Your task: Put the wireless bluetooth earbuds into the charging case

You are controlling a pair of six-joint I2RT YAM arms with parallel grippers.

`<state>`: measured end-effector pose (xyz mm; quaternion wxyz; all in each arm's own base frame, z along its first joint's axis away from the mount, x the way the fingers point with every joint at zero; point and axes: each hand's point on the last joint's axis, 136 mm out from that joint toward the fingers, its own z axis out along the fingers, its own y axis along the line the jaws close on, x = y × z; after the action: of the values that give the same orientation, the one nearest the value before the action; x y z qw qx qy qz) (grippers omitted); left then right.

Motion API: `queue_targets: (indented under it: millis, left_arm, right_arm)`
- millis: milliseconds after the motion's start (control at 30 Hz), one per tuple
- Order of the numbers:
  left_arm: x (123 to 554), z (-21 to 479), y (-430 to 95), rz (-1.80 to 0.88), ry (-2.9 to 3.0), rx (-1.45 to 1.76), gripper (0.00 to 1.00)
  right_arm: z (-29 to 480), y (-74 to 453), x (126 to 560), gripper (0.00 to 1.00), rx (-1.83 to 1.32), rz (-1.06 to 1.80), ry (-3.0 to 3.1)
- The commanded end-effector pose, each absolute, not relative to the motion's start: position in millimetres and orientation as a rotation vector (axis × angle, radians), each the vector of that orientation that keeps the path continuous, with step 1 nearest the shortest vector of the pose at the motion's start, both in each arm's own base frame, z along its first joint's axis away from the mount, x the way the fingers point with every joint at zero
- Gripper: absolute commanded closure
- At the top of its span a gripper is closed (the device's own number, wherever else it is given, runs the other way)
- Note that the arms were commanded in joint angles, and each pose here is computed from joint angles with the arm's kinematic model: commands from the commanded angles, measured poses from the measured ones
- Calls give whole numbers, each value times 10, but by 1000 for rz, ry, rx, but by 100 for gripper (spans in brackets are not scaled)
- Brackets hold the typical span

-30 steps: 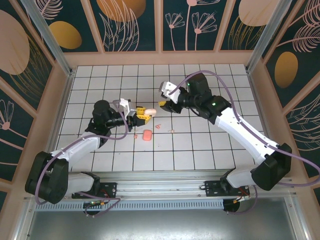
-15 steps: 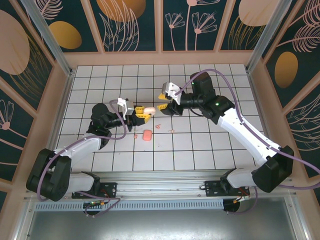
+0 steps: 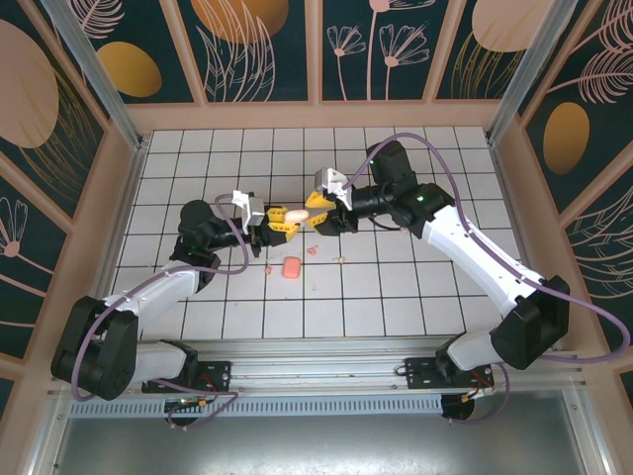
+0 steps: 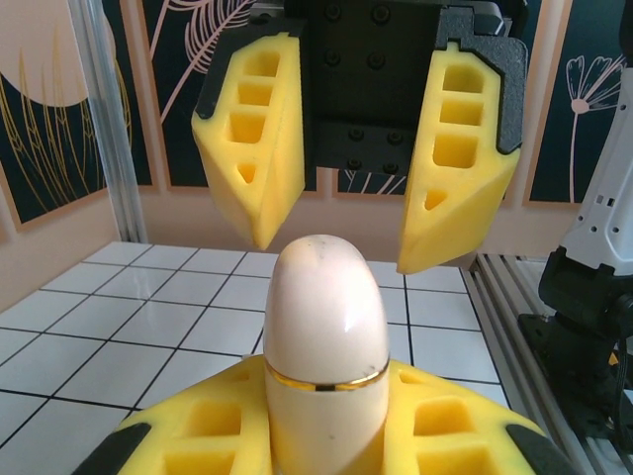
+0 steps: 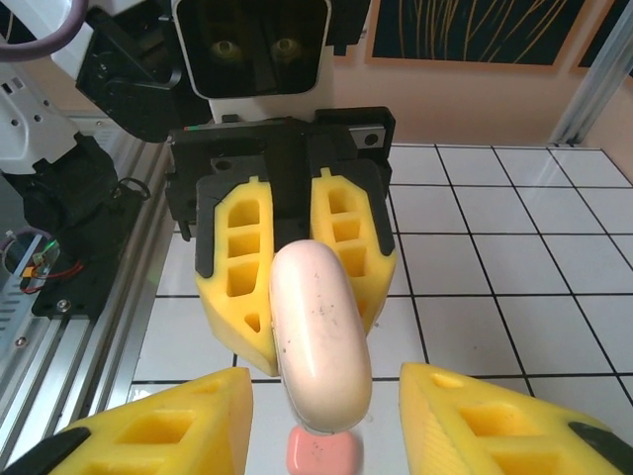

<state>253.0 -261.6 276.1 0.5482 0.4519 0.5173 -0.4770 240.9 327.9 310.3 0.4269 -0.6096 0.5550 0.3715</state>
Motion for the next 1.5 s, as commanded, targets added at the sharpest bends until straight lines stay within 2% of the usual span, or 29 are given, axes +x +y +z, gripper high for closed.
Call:
queue_targets:
  millis: [0,300,367,433,533,600,667,867,1167,1267,1467]
  left_arm:
    - [2465,2949,-2638,-1121,1143,1113,82]
    - [2449,2998,-2672,-1126,1129,1126,82]
    - [2446,3002,-2682,-1128,1128,1129,82]
    - [2454,3001,-2689,-1129,1134,1129,81]
    - [2478,2958,-2694,-1118,1155,1134,74]
    - [2491,2907,-2697,-1103,1175,1149,67]
    - [2509,2851,-2698,-1081,1199,1169,65]
    - [2506,2783,-2715,-1089,1214,1199,64]
    - [2505,2804,-2717,-1091,1209,1201,67]
    - [2493,2812,-2713,-1091,1205,1201,63]
    - [2496,2854,-2712,-1090,1194,1192,62]
  right_arm:
    - [3179,3314,2371,57,-1553,961,1343]
    - [3153,3353,2372,64,-1566,992,1342]
    - [3158,3360,2371,70,-1567,993,1340]
    - [3162,3358,2368,79,-1568,988,1338]
    - [3183,3331,2386,89,-1565,953,1337]
    - [3178,3289,2404,89,-1567,908,1348]
    - [3157,3236,2437,89,-1572,848,1373]
    - [3025,3170,2503,89,-1641,710,1459]
    - [3103,3274,2482,89,-1638,750,1404]
    - [3065,3282,2478,88,-1642,759,1414]
    - [3016,3287,2451,88,-1642,792,1434]
